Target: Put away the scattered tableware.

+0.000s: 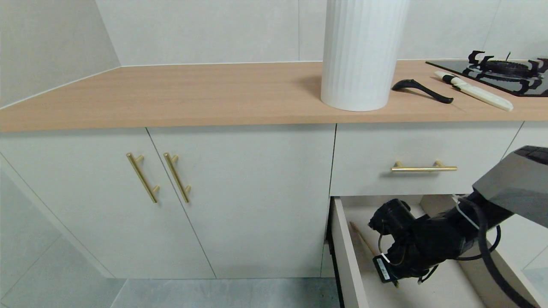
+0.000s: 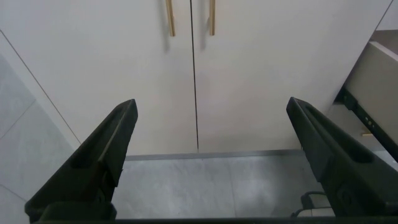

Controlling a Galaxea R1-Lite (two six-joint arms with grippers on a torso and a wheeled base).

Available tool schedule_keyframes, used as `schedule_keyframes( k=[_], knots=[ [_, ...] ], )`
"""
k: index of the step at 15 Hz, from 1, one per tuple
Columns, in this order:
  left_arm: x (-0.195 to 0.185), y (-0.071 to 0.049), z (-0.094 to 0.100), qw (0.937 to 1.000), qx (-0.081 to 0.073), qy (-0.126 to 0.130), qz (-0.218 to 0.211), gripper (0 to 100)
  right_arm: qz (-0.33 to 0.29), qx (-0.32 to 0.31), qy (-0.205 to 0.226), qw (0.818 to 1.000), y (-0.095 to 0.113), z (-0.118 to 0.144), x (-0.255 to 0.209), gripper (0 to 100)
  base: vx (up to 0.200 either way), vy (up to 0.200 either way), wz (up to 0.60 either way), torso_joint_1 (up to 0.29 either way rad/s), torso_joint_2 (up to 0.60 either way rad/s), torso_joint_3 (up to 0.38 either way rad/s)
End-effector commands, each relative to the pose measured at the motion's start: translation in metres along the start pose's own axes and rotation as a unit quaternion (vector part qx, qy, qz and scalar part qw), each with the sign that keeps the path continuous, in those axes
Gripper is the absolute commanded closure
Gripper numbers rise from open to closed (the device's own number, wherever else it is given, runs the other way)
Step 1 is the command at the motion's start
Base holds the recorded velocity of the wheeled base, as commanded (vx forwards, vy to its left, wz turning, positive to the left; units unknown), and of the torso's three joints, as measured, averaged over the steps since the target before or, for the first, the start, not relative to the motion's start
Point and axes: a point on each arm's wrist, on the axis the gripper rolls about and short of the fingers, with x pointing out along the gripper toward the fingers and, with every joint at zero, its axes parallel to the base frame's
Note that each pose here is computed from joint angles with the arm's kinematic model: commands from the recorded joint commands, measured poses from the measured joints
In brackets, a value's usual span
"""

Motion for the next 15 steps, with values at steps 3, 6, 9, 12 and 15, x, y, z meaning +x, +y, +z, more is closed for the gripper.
schedule_keyframes(
  k=[3,6,9,12,15],
  knots=[
    [0.0,0.0,0.0,1.0,0.0,0.0,0.0,0,-0.015,-0.008,0.025,1.0,0.004,-0.008,0.023,100,0.0,0.0,0.0,0.0,0.0,0.0],
    [0.0,0.0,0.0,1.0,0.0,0.0,0.0,0,-0.014,-0.007,0.021,1.0,0.005,-0.007,0.026,100,0.0,0.0,0.0,0.0,0.0,0.0],
    [0.0,0.0,0.0,1.0,0.0,0.0,0.0,0,-0.015,-0.008,0.024,1.0,0.005,-0.008,0.029,100,0.0,0.0,0.0,0.0,0.0,0.0],
    [0.0,0.0,0.0,1.0,0.0,0.0,0.0,0,-0.015,-0.007,0.023,1.0,0.005,-0.008,0.03,100,0.0,0.0,0.0,0.0,0.0,0.0],
    [0.0,0.0,0.0,1.0,0.0,0.0,0.0,0,-0.016,-0.007,0.02,1.0,0.005,-0.008,0.032,100,0.0,0.0,0.0,0.0,0.0,0.0]
  ],
)
